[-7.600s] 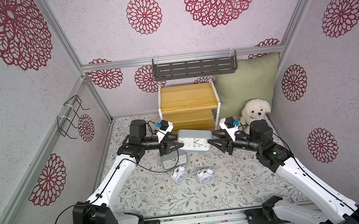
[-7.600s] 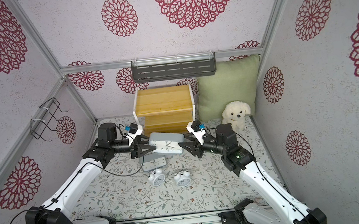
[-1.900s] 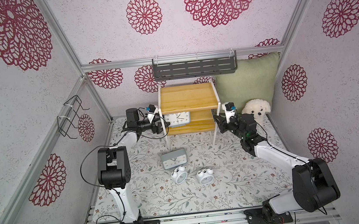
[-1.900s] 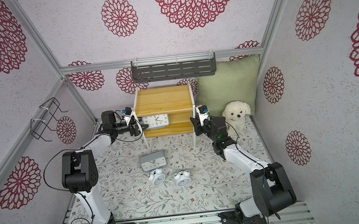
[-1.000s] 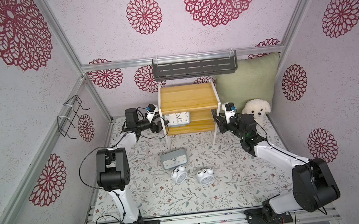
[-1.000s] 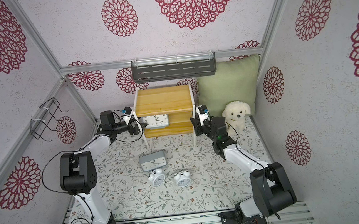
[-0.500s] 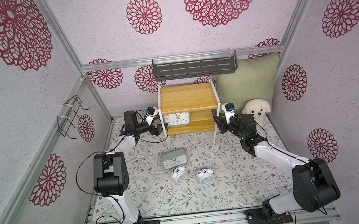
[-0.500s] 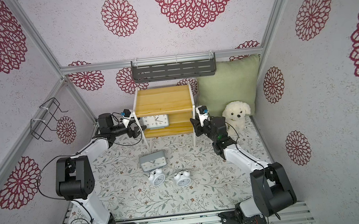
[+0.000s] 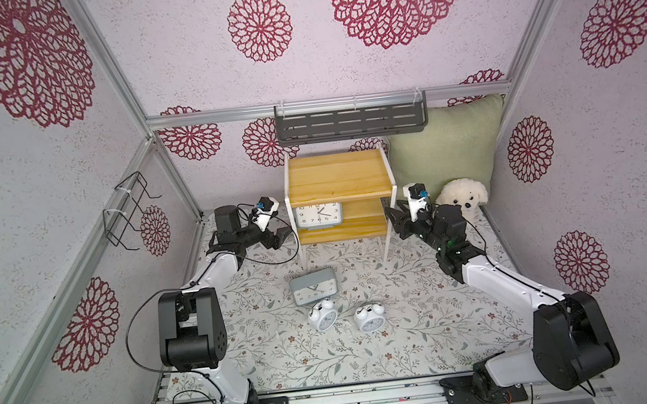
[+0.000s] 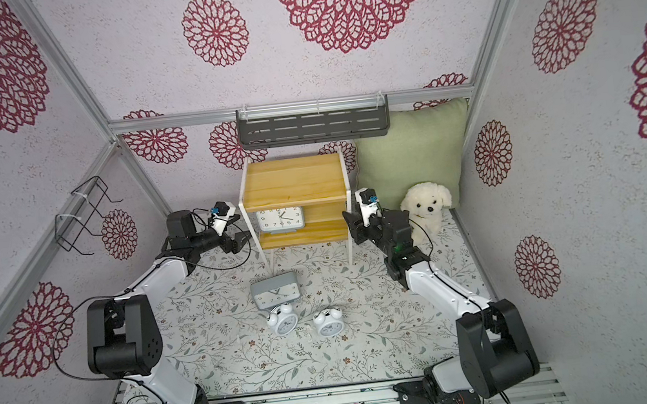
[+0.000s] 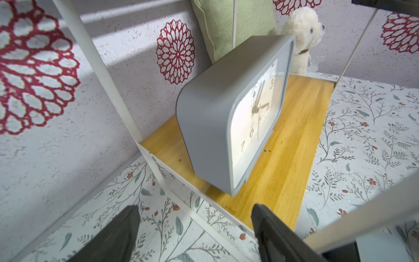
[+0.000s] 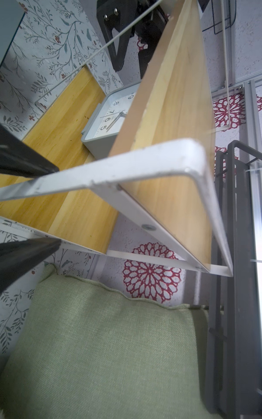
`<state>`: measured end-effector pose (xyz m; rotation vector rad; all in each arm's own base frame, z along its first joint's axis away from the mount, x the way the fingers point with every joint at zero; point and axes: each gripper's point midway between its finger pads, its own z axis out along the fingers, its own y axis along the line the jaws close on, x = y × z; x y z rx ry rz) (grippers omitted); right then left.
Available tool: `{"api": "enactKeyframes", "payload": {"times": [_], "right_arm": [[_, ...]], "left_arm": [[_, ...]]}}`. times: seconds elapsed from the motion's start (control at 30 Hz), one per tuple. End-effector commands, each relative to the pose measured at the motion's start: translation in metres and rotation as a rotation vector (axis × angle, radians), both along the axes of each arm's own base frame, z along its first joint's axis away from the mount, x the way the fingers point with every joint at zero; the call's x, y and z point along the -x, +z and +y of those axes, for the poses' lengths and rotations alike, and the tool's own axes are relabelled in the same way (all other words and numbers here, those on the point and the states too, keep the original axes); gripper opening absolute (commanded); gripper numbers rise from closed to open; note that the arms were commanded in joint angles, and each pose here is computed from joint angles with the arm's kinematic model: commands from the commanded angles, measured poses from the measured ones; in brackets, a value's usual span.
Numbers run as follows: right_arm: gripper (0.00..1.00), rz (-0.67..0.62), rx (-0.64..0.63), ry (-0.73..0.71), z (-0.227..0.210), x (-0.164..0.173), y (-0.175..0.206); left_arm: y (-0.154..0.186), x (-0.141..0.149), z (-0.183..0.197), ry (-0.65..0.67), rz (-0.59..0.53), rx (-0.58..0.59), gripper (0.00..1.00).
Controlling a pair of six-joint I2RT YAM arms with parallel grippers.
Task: Place the alarm clocks on the shelf by style
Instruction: Place the alarm on the shelf, then pick up the alarm from the center of the board.
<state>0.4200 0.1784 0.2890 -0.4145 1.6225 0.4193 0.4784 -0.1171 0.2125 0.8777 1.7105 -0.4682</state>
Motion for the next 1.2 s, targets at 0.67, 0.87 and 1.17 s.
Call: {"api": "enactKeyframes", "payload": {"times": [0.67,0.87,1.17], "right_arm": [[0.87,-0.046,0.016,-0.050,-0.031,0.060,0.011],[0.88,-0.021,0.001,-0.029,-0.034,0.082,-0.004],[0.90,-0.011,-0.001,-0.027,-0.037,0.093,-0.013]], "left_arm": [[-0.003,0.140,-0.021,0.000,0.212,-0.190,0.85],[-0.032,0.159,-0.025,-0.028,0.319,-0.232,0.85],[-0.071,0.162,-0.021,-0.034,0.437,-0.286,0.84]]}}
